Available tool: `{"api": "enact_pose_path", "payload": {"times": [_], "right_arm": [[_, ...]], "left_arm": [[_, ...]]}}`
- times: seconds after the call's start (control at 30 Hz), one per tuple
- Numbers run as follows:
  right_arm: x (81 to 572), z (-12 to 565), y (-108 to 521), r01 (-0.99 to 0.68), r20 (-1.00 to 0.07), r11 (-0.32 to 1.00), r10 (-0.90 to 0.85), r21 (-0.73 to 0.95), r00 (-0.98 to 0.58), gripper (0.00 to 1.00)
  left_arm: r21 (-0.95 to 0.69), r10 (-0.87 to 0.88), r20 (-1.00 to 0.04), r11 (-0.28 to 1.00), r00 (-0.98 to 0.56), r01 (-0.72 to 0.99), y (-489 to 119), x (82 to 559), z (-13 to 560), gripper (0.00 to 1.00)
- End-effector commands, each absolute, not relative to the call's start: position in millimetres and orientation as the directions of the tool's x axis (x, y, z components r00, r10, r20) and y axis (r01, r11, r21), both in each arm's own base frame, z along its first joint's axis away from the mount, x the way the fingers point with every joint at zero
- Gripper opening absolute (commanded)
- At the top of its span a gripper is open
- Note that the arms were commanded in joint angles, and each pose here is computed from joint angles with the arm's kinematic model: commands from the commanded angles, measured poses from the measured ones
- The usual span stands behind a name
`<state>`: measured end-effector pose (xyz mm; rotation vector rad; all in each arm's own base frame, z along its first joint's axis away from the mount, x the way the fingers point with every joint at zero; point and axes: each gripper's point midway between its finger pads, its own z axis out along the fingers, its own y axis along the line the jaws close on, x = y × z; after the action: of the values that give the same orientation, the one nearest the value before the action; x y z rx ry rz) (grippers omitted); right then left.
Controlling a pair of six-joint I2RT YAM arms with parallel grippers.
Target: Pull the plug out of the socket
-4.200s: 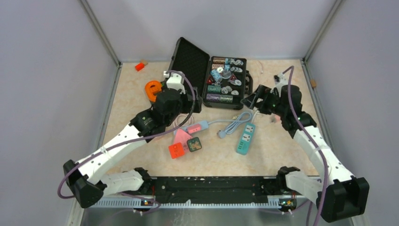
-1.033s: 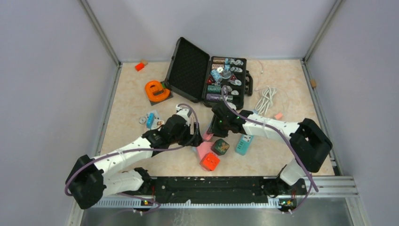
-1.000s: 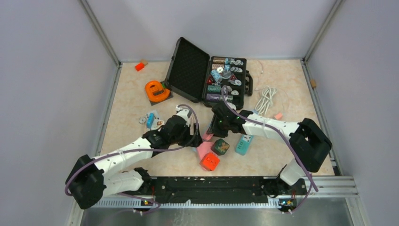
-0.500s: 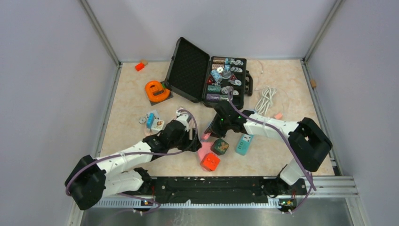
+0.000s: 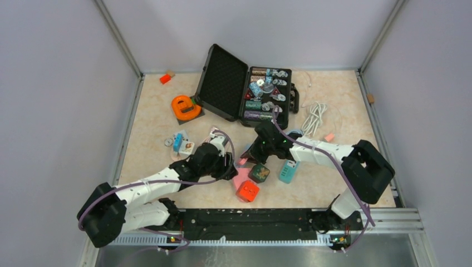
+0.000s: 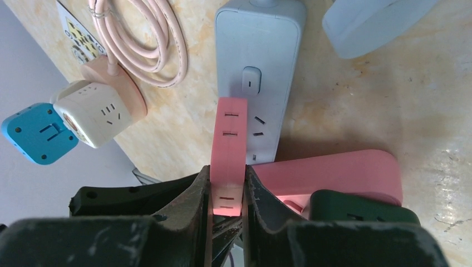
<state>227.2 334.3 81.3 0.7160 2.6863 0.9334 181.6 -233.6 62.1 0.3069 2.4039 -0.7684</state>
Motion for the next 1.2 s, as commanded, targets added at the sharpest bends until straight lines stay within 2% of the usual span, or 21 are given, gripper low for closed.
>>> {"api": "enact_pose_path", "payload": {"times": [0.0,0.17,0.53,1.0,1.17], "right_arm": [[229.8,106.4,341.7,0.367,-0.014,0.616,0.523,0.697,-0.852,0.0],[233.1,126.4,345.5,0.349,-0.013,0.58,0.528,0.736,-0.849,0.0],[240.3,162.9,351.7,0.264,-0.024,0.478,0.515,0.838,-0.857,0.0],[236.3,184.7,348.6,0.209,0.015,0.339,0.495,0.917,-0.869,0.0],[238.3,182.6,348.8,0.212,0.012,0.347,0.497,0.914,-0.868,0.0]], "left_arm": [[-0.397,0.066,-0.58,0.847,-0.812,0.353,-223.5,183.7,48.1,0.53],[-0.336,0.086,-0.511,0.896,-0.855,0.291,-211.5,180.4,32.5,0.47],[-0.339,0.031,-0.403,0.923,-0.915,0.181,-201.3,162.7,12.8,0.41],[-0.334,0.007,-0.37,0.932,-0.929,0.14,-193.0,153.1,0.2,0.38],[-0.33,0.006,-0.365,0.934,-0.931,0.136,-192.0,152.3,-2.2,0.37]]}}
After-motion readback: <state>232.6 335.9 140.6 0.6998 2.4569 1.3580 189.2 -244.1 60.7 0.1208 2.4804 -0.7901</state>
